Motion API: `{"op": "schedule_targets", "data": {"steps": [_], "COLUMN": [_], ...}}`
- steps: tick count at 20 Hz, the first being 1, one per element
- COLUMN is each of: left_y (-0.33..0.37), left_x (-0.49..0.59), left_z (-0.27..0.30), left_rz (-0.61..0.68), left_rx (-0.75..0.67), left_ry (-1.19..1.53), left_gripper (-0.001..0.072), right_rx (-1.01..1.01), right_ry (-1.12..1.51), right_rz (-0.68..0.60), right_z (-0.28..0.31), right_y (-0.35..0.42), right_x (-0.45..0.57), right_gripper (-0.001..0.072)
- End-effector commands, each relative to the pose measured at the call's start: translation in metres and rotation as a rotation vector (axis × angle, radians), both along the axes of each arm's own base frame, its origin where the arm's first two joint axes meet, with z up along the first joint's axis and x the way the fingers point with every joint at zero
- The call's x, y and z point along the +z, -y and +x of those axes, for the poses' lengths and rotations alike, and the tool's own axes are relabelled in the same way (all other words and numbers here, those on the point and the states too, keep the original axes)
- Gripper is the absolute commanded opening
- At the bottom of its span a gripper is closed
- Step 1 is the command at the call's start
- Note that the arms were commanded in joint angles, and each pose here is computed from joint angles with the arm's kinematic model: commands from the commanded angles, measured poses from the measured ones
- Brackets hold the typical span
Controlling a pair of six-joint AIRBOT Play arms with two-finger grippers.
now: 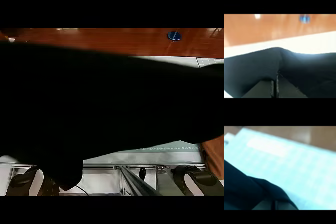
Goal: Fold the shirts.
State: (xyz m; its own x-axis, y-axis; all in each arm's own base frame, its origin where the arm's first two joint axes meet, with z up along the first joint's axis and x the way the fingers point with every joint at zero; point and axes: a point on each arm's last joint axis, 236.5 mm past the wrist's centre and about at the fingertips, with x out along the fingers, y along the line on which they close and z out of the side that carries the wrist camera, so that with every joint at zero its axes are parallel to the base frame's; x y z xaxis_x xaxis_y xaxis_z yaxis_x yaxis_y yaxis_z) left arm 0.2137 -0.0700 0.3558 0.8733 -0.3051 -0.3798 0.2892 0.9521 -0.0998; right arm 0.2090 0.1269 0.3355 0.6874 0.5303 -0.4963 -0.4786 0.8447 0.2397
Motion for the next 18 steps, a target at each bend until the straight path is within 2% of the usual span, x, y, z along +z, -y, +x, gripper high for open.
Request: {"op": "schedule_targets", "data": {"steps": [1,4,7,10,15,16,17,18], "left_y": [-0.005,-0.017,-0.029,-0.023,-0.006,0.0,0.006,0.011], "left_x": [-0.099,-0.169,-0.241,-0.274,-0.3,-0.306,-0.312,-0.317], "left_z": [0.035,0.084,0.124,0.162,0.217,0.222,0.224,0.224], "left_rz": [-0.125,-0.243,-0.254,-0.296,-0.359,-0.366,-0.369,-0.366], "left_rx": [0.002,0.061,0.111,0.133,0.174,0.165,0.156,0.145], "left_ry": [-0.261,-0.328,-0.398,-0.432,-0.407,-0.425,-0.443,-0.459], "left_gripper": [0.0016,0.0017,0.0017,0.0017,0.0017,0.0034,0.0152,0.0449], "right_rx": [-0.013,-0.055,-0.12,-0.205,-0.235,-0.245,-0.254,-0.253], "right_ry": [-0.166,-0.319,-0.41,-0.467,-0.524,-0.531,-0.534,-0.533], "right_rz": [0.047,0.056,0.061,0.161,0.304,0.337,0.361,0.361], "right_z": [0.037,0.086,0.15,0.219,0.31,0.323,0.333,0.34], "right_y": [-0.006,-0.004,0.004,0.016,0.022,0.021,0.021,0.021], "right_x": [-0.079,-0.156,-0.22,-0.26,-0.293,-0.298,-0.302,-0.304], "right_gripper": [0.0025,0.0025,0.0025,0.0025,0.0027,0.0085,0.0297,0.0413]}}
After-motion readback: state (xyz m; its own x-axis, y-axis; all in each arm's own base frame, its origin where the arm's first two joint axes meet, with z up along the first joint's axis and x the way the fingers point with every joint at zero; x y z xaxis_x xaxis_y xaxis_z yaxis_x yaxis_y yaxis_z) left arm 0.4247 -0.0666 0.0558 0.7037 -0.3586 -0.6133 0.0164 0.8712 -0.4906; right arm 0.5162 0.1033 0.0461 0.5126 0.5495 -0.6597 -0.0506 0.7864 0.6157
